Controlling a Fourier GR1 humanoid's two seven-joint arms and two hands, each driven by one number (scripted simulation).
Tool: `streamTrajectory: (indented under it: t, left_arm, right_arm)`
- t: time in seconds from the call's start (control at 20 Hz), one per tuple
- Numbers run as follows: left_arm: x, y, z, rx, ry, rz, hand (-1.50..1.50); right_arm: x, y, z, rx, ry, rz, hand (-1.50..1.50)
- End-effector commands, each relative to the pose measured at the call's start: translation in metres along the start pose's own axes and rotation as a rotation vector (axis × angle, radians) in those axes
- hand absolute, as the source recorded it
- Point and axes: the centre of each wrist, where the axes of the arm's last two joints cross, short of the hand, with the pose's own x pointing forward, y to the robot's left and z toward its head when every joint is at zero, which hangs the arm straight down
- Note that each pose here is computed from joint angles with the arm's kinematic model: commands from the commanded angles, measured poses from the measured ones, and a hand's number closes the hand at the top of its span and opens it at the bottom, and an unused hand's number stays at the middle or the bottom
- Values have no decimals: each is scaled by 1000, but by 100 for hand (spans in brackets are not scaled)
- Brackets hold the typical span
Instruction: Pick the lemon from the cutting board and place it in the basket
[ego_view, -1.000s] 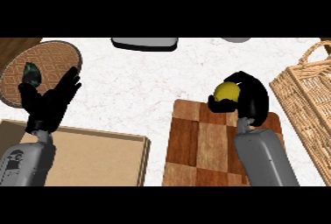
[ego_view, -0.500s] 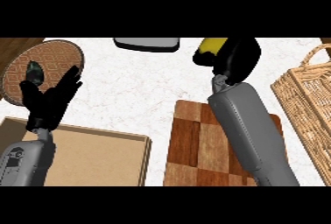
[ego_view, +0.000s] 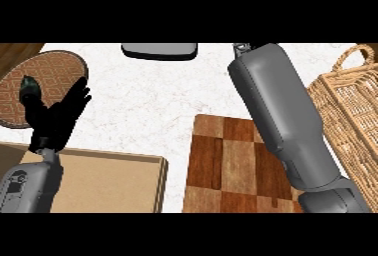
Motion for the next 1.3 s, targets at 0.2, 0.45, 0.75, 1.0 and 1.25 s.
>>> streamTrajectory:
  t: [0.2, 0.45, 0.75, 1.0, 1.25]
  left_arm:
    - [2, 8, -2, 31, 2, 9, 0]
    - [-7, 6, 9, 38, 8, 1, 0]
    - [-14, 27, 8, 65, 24, 13, 0]
    - [-9, 19, 4, 63, 37, 22, 0]
    - [-14, 18, 13, 71, 29, 12, 0]
  right_arm:
    - [34, -22, -45, -128, 216, 5, 150]
    - [17, -21, -79, -235, 272, 159, 150]
    - [-23, -14, -101, -261, 340, 195, 150]
    - [-47, -18, -119, -271, 367, 200, 150]
    - [-98, -19, -132, -267, 343, 253, 150]
